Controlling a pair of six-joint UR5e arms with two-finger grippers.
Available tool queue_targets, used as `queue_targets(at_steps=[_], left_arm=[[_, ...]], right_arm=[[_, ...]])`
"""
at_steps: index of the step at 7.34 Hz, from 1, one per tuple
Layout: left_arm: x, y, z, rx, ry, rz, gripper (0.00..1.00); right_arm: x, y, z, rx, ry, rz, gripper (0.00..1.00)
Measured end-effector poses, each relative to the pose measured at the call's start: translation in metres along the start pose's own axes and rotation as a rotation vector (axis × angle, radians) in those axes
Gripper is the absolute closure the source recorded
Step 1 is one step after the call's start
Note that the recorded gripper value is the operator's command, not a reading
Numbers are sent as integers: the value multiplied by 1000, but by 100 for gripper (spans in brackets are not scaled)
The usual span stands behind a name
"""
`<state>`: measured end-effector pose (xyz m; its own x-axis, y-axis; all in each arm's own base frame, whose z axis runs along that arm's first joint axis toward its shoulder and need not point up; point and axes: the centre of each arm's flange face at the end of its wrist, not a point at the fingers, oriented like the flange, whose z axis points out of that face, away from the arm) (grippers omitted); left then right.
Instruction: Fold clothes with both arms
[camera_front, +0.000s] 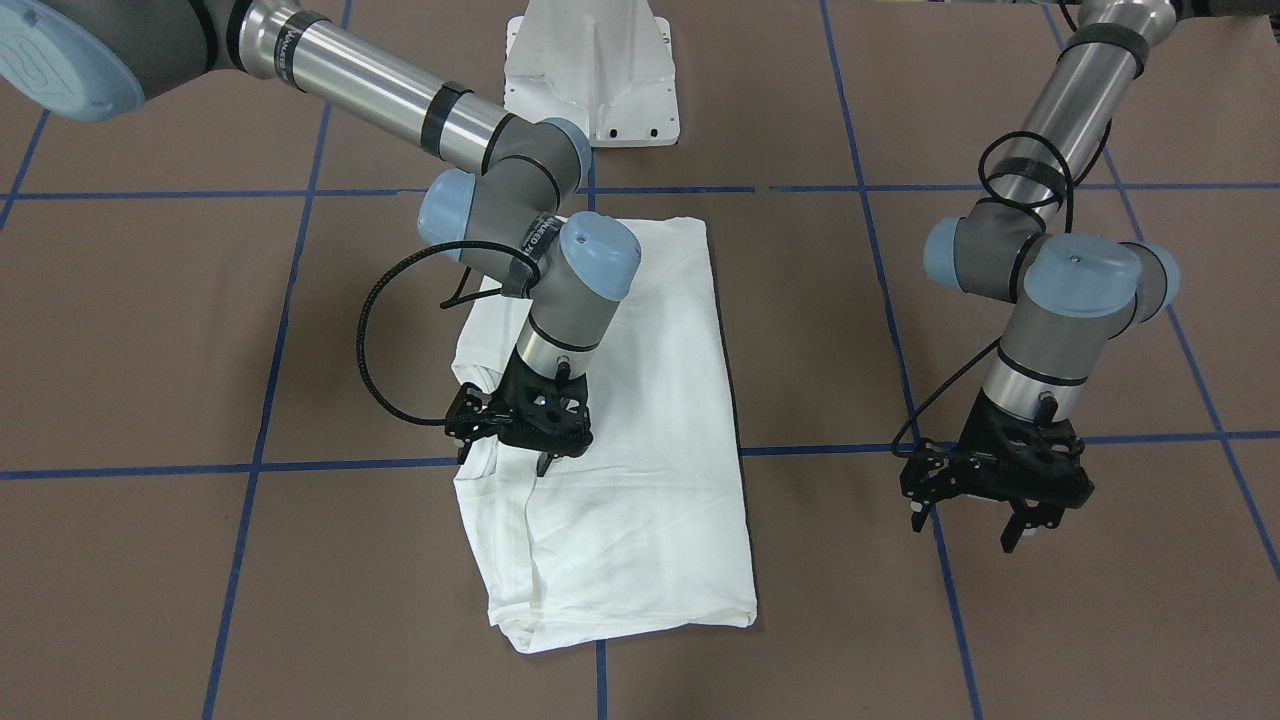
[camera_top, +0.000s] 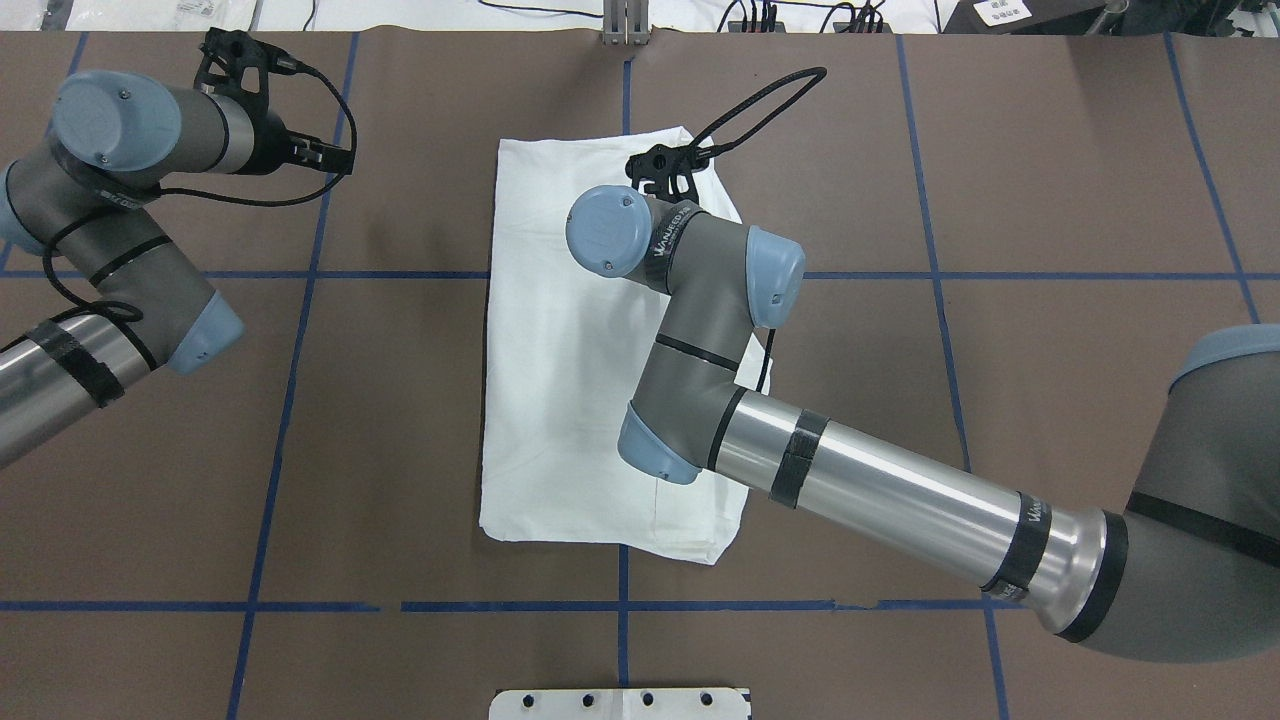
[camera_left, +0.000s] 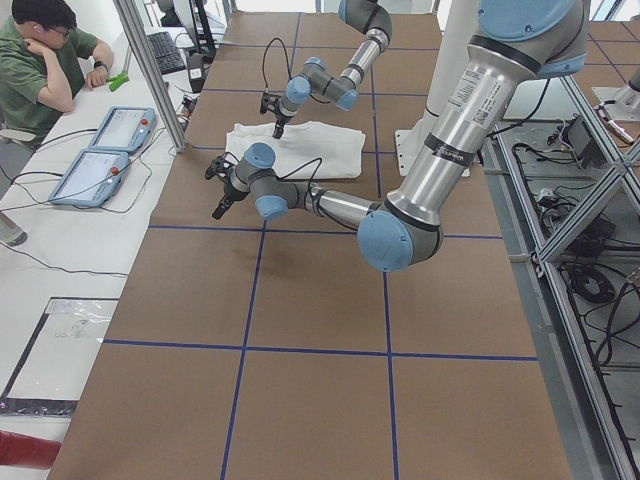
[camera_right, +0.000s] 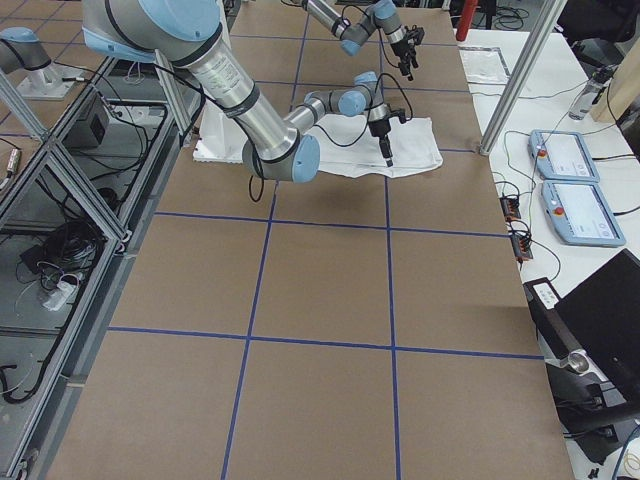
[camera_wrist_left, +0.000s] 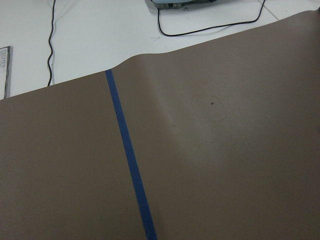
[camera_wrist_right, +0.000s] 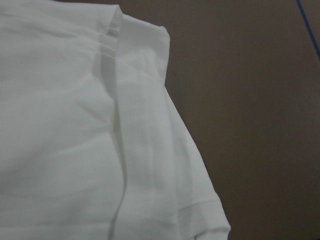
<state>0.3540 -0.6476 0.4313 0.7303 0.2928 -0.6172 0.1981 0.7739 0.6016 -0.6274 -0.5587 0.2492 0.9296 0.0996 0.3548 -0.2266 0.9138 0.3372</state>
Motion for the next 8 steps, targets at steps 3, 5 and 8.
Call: queue_targets(at_steps=[3, 5, 8], left_arm=[[0, 0, 0, 0, 1, 1, 0], [1, 0, 0, 1, 2, 2, 0], [1, 0, 0, 1, 2, 2, 0]], right_arm=[[6, 3, 5, -12, 31, -22, 0], [36, 7, 9, -38, 97, -90, 0], [124, 37, 48, -30, 156, -175, 0]])
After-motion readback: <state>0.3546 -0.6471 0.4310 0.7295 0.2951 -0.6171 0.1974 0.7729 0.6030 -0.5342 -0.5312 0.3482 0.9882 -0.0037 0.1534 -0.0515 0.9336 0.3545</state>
